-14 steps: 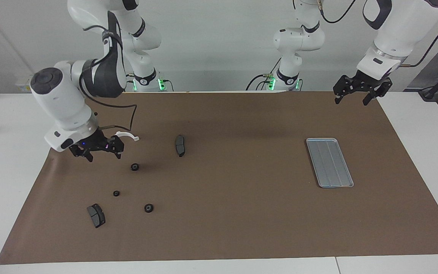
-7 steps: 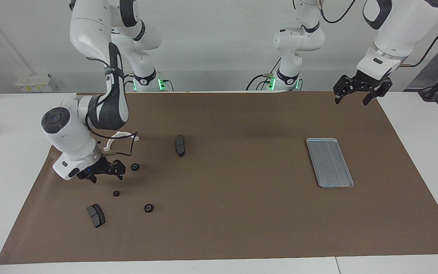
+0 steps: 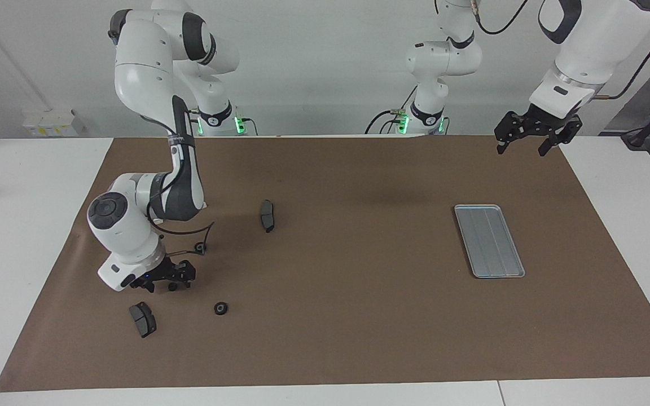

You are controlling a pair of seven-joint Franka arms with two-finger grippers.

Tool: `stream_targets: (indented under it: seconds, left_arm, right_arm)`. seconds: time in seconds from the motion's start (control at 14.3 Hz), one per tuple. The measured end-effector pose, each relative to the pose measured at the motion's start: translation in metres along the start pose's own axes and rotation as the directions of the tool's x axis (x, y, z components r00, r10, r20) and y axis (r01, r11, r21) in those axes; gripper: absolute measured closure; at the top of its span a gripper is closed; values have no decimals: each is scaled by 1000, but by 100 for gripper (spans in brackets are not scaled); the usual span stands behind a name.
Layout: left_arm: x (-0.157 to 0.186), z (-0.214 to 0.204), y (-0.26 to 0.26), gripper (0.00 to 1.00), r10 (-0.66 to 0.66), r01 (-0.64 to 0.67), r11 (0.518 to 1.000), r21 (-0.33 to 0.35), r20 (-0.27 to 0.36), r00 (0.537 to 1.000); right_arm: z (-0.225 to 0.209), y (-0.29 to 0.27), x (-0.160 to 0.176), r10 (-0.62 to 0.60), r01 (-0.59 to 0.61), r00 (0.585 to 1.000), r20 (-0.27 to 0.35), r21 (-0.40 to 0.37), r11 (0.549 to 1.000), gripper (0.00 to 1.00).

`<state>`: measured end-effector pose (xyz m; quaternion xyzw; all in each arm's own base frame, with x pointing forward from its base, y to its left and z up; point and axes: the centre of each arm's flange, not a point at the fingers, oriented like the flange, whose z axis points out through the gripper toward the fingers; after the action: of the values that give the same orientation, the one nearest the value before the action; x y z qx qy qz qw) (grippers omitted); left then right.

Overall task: Pick bearing gear from pile to tray
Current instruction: 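Reach the right gripper down and grasp a small black bearing, then lift the bearing with the right gripper and carry it toward the tray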

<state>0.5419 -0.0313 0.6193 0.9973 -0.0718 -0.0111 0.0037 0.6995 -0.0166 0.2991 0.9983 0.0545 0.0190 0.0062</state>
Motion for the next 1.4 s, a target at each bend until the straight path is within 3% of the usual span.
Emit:
stream_targets:
  seconds: [0.14,0.28,0.35,0.42,0.56,0.84,0.98,1.4]
  left_arm:
    - [0,0,0,0,0,0,1000,0,0,1000]
    - [0,0,0,0,0,0,1000,0,0,1000]
    - [0,0,0,0,0,0,1000,0,0,1000]
    - [0,0,0,0,0,0,1000,0,0,1000]
    - [0,0,0,0,0,0,1000,0,0,1000]
    - [0,0,0,0,0,0,1000,0,0,1000]
    - [0,0,0,0,0,0,1000,0,0,1000]
    - [0,0,0,0,0,0,1000,0,0,1000]
  right_arm:
    - [0,0,0,0,0,1000,0,0,1000,10]
    - [0,0,0,0,0,1000,2,0,1000,31]
    - [1,0,-1,0,0,1000,5,1,1000,39]
    - [2,0,-1,0,0,1000,7,1,1000,39]
    - [3,-1,-2,0,0,1000,10,1,1000,58]
    - [4,-1,-3,0,0,1000,13,2,1000,65]
    - [4,-1,-3,0,0,1000,14,2,1000,76]
    - [4,-1,-3,0,0,1000,16,2,1000,76]
